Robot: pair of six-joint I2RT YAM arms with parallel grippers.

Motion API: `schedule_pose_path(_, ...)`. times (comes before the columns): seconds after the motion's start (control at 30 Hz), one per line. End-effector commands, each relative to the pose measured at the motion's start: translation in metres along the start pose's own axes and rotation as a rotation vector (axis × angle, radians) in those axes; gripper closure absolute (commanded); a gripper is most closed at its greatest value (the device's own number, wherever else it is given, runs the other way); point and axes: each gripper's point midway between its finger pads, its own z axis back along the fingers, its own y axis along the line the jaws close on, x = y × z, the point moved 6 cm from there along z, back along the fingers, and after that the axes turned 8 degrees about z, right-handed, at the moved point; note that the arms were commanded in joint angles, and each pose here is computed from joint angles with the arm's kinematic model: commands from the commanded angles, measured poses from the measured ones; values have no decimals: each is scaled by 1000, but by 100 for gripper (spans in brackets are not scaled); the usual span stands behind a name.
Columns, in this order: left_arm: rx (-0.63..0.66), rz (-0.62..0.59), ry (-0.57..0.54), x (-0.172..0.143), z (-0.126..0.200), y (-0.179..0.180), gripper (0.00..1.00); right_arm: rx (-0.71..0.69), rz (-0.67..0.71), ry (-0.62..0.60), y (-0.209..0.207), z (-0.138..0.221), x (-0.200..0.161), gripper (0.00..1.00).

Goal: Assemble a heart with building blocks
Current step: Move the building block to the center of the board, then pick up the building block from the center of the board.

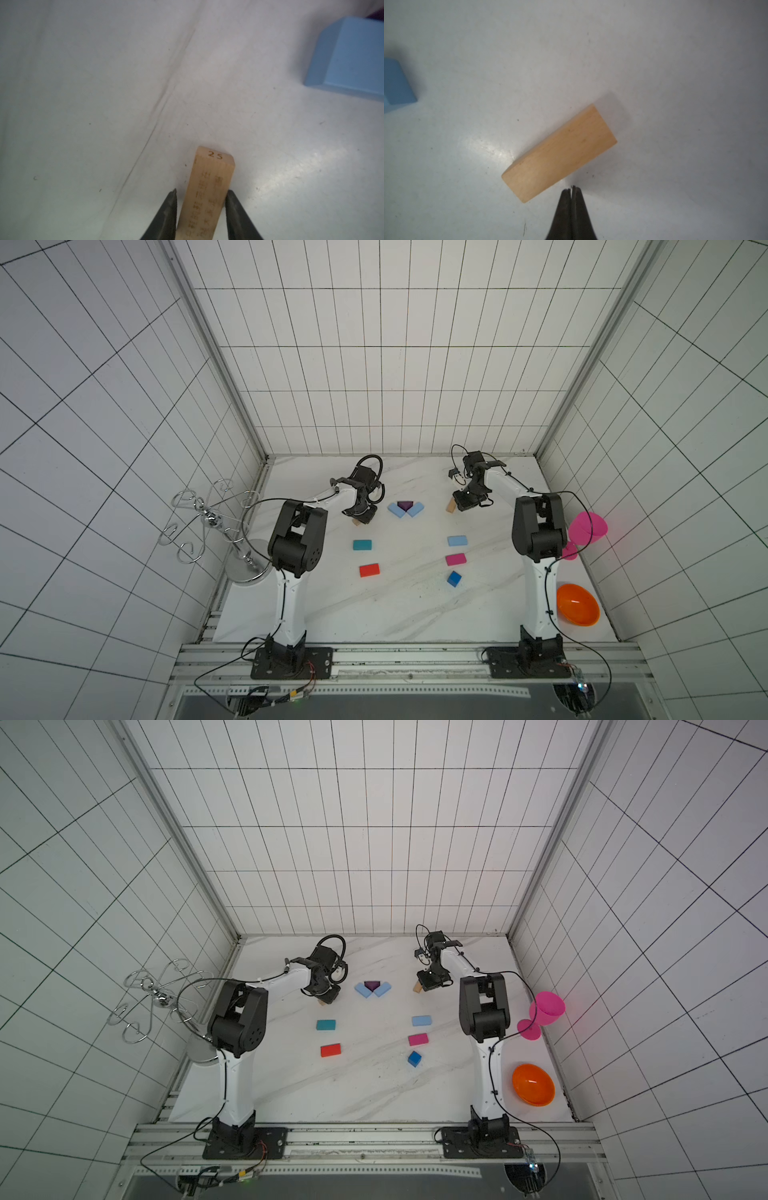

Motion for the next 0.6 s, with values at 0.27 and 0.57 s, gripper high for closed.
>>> schedule_pose_path(0.27, 4, -31, 127, -28, -26, -9, 62, -68, -91, -92, -11, 63, 17, 32)
schedule_pose_path(0.57, 5, -31, 137, -27, -30, -11, 62, -75, -575, 99, -1, 60, 24, 38)
